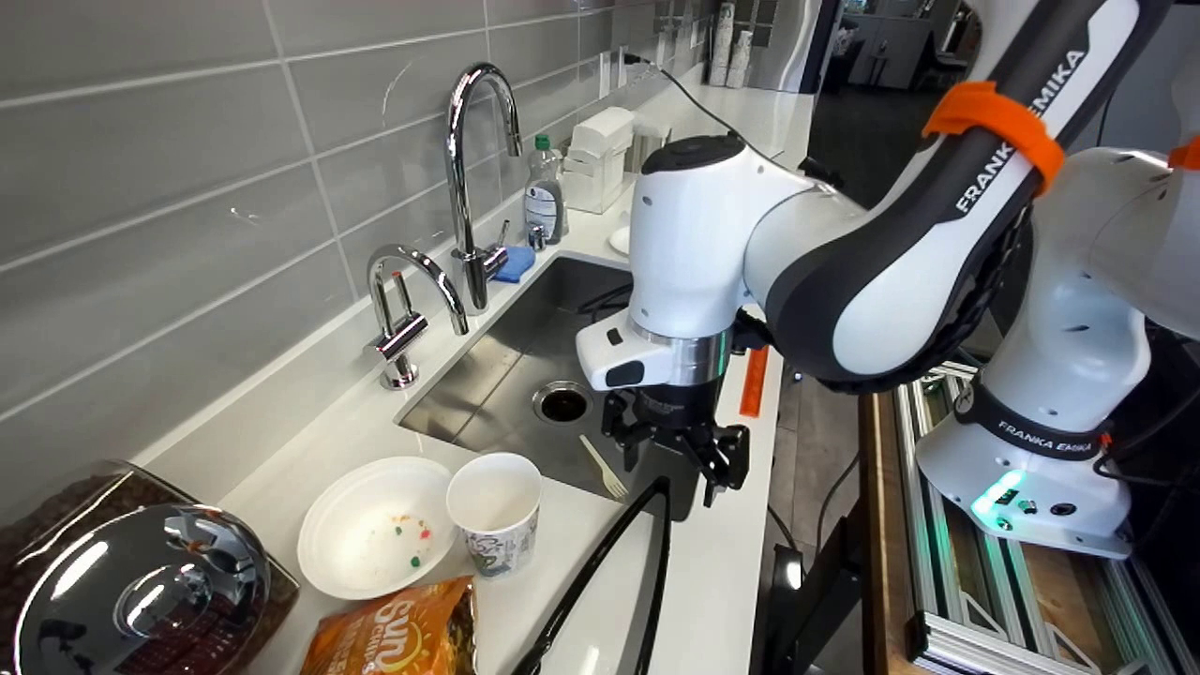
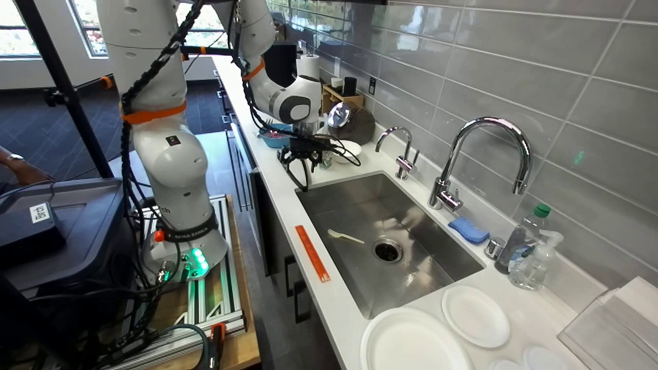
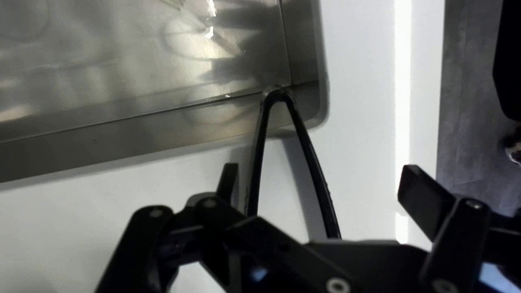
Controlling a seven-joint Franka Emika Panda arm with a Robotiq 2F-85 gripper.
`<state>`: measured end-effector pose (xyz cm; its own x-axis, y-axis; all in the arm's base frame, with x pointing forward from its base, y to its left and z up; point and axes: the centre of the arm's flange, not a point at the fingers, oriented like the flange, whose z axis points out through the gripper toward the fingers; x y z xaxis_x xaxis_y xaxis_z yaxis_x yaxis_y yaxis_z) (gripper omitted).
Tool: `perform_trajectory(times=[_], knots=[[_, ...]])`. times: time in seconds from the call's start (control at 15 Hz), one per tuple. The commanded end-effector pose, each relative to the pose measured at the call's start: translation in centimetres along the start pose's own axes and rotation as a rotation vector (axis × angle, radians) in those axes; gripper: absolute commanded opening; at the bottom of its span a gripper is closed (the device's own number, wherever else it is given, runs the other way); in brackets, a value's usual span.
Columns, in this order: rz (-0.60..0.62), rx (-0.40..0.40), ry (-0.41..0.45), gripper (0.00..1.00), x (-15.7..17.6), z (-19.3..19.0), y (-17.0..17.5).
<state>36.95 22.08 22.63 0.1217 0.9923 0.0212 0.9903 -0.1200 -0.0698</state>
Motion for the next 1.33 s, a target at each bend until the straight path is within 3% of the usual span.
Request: perform_trajectory(times=[0.0,0.67,1.27], knots=[[-0.062,-0.019,0.047,1.00,1.4,2.2,0.6],[-0.108,-0.064,0.116,1.00,2.4,4.2,0.4],[-0.125,-0.071,0.113,1.00,2.7,5.0,1.0]])
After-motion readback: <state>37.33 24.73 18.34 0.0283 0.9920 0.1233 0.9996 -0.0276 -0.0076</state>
